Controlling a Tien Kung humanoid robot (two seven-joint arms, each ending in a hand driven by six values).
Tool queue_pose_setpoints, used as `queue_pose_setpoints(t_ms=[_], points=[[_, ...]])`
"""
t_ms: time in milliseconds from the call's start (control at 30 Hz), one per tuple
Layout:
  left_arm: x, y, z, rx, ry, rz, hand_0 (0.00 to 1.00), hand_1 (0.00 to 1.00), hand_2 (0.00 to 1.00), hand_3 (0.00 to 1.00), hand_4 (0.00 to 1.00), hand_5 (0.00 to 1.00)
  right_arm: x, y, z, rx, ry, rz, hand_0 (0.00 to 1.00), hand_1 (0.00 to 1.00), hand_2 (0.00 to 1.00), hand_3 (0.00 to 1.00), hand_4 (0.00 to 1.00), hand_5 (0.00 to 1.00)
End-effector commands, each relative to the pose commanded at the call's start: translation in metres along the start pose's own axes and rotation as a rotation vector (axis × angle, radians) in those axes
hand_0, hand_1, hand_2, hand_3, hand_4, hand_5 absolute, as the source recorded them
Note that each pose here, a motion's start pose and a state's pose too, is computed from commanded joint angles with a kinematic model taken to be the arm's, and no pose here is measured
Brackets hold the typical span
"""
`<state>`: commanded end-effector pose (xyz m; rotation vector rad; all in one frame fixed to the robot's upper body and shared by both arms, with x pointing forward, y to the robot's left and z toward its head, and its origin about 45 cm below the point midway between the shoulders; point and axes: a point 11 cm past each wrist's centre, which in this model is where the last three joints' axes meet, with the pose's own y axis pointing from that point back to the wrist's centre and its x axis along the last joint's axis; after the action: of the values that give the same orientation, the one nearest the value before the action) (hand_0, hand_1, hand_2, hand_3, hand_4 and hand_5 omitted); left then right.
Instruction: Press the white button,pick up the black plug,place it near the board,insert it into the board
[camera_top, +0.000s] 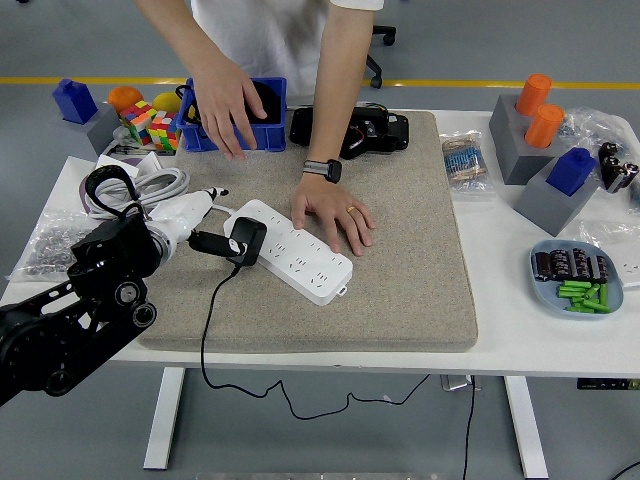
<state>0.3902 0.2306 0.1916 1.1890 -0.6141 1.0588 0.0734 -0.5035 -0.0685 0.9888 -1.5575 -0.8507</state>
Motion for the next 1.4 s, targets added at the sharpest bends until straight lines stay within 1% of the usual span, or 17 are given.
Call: queue_pose_setpoints(t_ms=[133, 300, 333, 367, 400, 533, 567, 633, 733, 767, 800, 933, 967, 1033, 1233, 1333, 1400], points=[[0.005, 0.004, -0.003, -0.001, 0.031, 0.071, 0.981, 0.998, 0.998, 0.998, 0.998, 0.557, -0.001, 0.000, -0.001, 0.001, 0.001, -0.001, 0.629, 0.629, 0.610, 0.591, 0.685, 0.417], [0.000, 0.007, -0.012, 0.016, 0.107, 0.099, 0.990, 0.998, 0.998, 0.998, 0.998, 0.569, -0.001, 0.000, -0.002, 0.004, 0.000, -0.001, 0.630, 0.630, 0.610, 0.592, 0.685, 0.417], [0.000, 0.008, -0.013, 0.004, 0.120, 0.111, 0.990, 0.998, 0.998, 0.998, 0.998, 0.569, -0.001, 0.000, -0.002, 0.004, 0.000, -0.001, 0.630, 0.630, 0.610, 0.592, 0.685, 0.417], [0.000, 0.009, -0.013, -0.009, 0.130, 0.120, 0.986, 0.990, 0.956, 0.945, 0.998, 0.636, -0.001, 0.000, -0.002, 0.004, 0.000, 0.000, 0.630, 0.630, 0.610, 0.592, 0.686, 0.416], [0.000, 0.010, -0.013, -0.022, 0.140, 0.132, 0.986, 0.990, 0.956, 0.945, 0.998, 0.636, 0.000, 0.000, -0.002, 0.004, 0.000, 0.000, 0.630, 0.630, 0.610, 0.592, 0.686, 0.416], [0.002, 0.014, -0.018, -0.114, 0.179, 0.200, 0.986, 0.990, 0.956, 0.945, 0.998, 0.636, 0.001, 0.000, -0.003, 0.006, 0.003, 0.002, 0.630, 0.630, 0.610, 0.592, 0.686, 0.416], [0.003, 0.015, -0.022, -0.130, 0.183, 0.214, 0.929, 0.918, 0.825, 0.792, 0.934, 0.652, 0.001, 0.000, -0.003, 0.006, 0.004, 0.003, 0.631, 0.630, 0.610, 0.591, 0.686, 0.415], [0.003, 0.017, -0.024, -0.164, 0.188, 0.227, 0.929, 0.918, 0.825, 0.792, 0.934, 0.652, 0.001, 0.000, -0.002, 0.006, 0.004, 0.003, 0.631, 0.630, 0.610, 0.591, 0.686, 0.415], [0.000, 0.020, -0.031, -0.194, 0.185, 0.234, 0.929, 0.918, 0.825, 0.792, 0.934, 0.652, 0.001, 0.000, -0.002, 0.004, 0.007, 0.004, 0.631, 0.630, 0.610, 0.591, 0.686, 0.415], [-0.001, 0.021, -0.032, -0.198, 0.183, 0.234, 0.896, 0.862, 0.757, 0.744, 0.913, 0.621, 0.001, 0.000, -0.002, 0.005, 0.007, 0.004, 0.631, 0.631, 0.610, 0.594, 0.687, 0.415], [-0.002, 0.022, -0.034, -0.201, 0.180, 0.234, 0.896, 0.862, 0.757, 0.744, 0.913, 0.621, 0.001, 0.000, -0.002, 0.005, 0.008, 0.004, 0.631, 0.631, 0.610, 0.594, 0.687, 0.415], [-0.007, 0.023, -0.041, -0.203, 0.163, 0.228, 0.896, 0.862, 0.757, 0.744, 0.913, 0.621, 0.002, 0.000, -0.003, 0.008, 0.010, 0.004, 0.631, 0.631, 0.610, 0.594, 0.687, 0.415], [-0.007, 0.023, -0.042, -0.202, 0.160, 0.226, 0.878, 0.830, 0.709, 0.722, 0.904, 0.603, 0.002, 0.000, -0.004, 0.009, 0.011, 0.004, 0.630, 0.630, 0.610, 0.591, 0.687, 0.414], [-0.009, 0.023, -0.044, -0.201, 0.152, 0.219, 0.878, 0.830, 0.709, 0.722, 0.904, 0.603, 0.002, 0.000, -0.004, 0.011, 0.010, 0.005, 0.630, 0.630, 0.610, 0.591, 0.687, 0.414], [-0.013, 0.023, -0.043, -0.206, 0.140, 0.201, 0.875, 0.822, 0.702, 0.718, 0.884, 0.583, 0.002, 0.000, -0.005, 0.013, 0.009, 0.005, 0.630, 0.628, 0.608, 0.592, 0.687, 0.413], [-0.019, 0.023, -0.039, -0.226, 0.131, 0.185, 0.875, 0.822, 0.702, 0.718, 0.884, 0.583, 0.003, 0.000, -0.005, 0.014, 0.010, 0.007, 0.630, 0.628, 0.608, 0.592, 0.687, 0.413], [-0.023, 0.024, -0.036, -0.241, 0.126, 0.178, 0.871, 0.825, 0.727, 0.741, 0.882, 0.582, 0.003, 0.000, -0.005, 0.014, 0.010, 0.008, 0.629, 0.628, 0.609, 0.592, 0.687, 0.412]])
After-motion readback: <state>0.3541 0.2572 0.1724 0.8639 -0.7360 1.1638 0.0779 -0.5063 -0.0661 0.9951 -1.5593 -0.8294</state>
